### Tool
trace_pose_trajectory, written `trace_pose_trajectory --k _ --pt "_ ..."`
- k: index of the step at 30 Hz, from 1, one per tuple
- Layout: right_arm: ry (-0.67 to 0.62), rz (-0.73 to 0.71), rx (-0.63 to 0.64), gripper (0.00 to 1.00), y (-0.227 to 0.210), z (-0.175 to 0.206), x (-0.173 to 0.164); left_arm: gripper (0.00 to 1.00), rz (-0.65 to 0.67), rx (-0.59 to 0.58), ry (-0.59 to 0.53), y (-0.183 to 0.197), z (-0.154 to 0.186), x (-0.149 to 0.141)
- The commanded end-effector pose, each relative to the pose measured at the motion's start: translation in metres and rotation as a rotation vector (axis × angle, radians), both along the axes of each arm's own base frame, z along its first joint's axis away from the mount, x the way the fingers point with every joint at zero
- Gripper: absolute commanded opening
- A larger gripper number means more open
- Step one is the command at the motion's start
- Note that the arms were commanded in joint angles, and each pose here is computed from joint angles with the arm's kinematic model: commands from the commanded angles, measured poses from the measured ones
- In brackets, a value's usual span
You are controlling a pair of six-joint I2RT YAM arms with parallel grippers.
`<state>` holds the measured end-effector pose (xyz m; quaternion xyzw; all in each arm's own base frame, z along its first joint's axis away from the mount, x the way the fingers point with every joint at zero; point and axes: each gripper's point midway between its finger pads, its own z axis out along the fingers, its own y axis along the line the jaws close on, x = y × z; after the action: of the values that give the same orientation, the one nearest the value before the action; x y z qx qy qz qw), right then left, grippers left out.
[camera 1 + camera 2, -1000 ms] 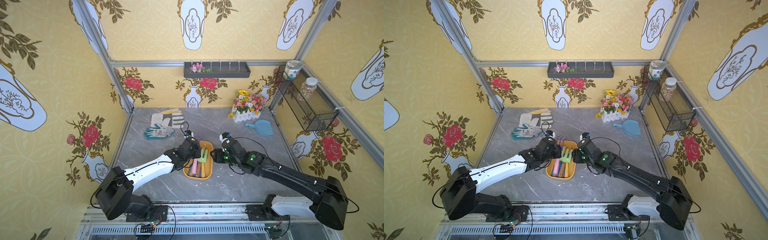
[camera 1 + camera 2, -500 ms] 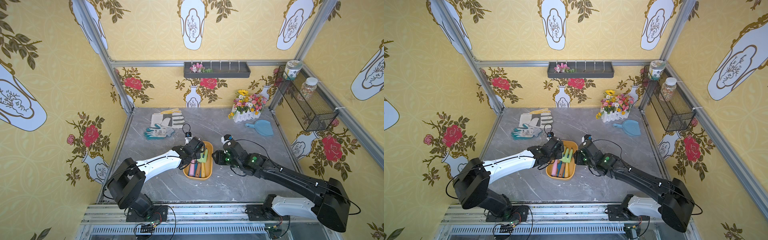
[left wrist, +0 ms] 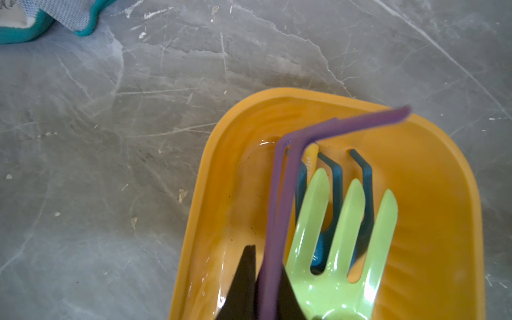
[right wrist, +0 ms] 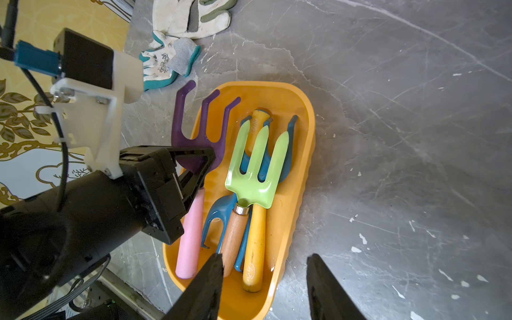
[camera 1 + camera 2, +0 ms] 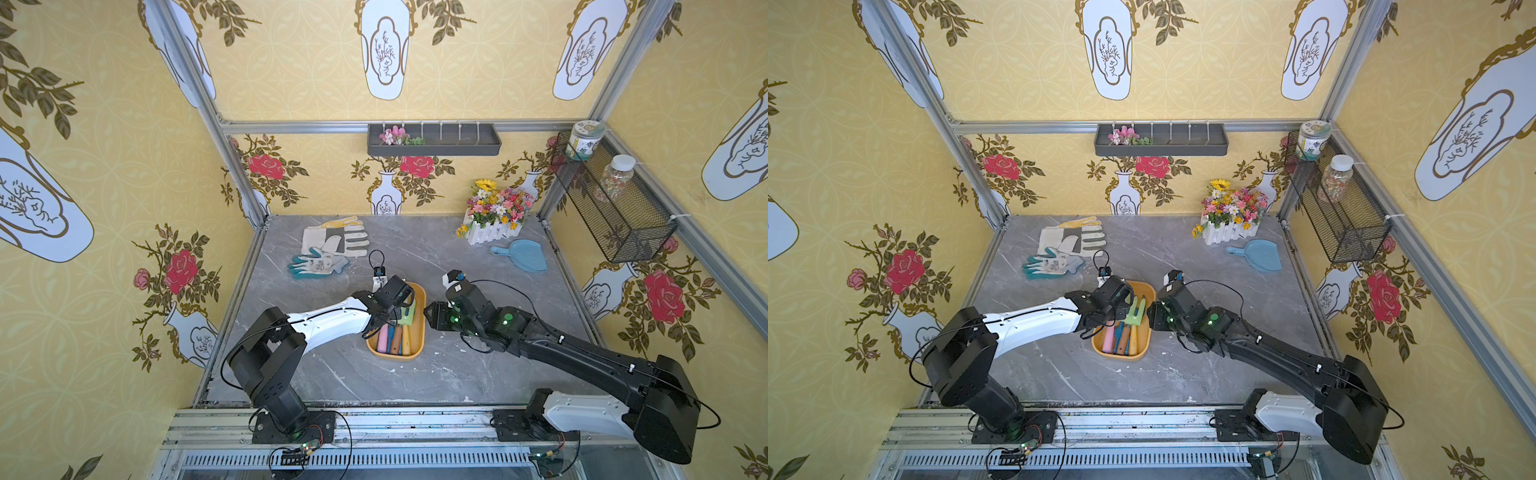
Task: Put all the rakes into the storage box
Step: Place the rake in the storage box.
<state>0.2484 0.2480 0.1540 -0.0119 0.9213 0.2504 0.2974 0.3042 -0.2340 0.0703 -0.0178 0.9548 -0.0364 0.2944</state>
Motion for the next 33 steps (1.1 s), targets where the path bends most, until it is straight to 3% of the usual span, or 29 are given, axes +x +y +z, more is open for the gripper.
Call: trace_pose_trajectory --k 1,6,9,15,27,33 --pt "-0.008 -0.008 0.027 0.53 0.003 0.003 0.002 0.13 -0.012 0.013 0.023 0.000 -0.005 -0.003" --pt "-0.008 -0.011 0.028 0.53 0.003 0.003 0.003 0.24 -0.030 0.010 0.052 -0.007 -0.013 -0.008" --pt "-0.007 -0.010 0.027 0.53 0.003 0.003 0.002 0.41 -0.034 0.008 0.055 -0.009 -0.014 -0.009" --pt "0.000 -0.010 0.025 0.53 0.003 0.001 0.001 0.62 -0.038 -0.004 0.046 -0.011 -0.009 -0.009" --pt "0.008 -0.034 0.014 0.53 -0.002 -0.004 0.001 0.70 0.007 -0.084 -0.127 -0.004 0.044 0.000" --pt "0.028 -0.077 -0.025 0.53 -0.011 -0.011 0.003 0.74 0.023 -0.132 -0.176 0.002 0.054 -0.004"
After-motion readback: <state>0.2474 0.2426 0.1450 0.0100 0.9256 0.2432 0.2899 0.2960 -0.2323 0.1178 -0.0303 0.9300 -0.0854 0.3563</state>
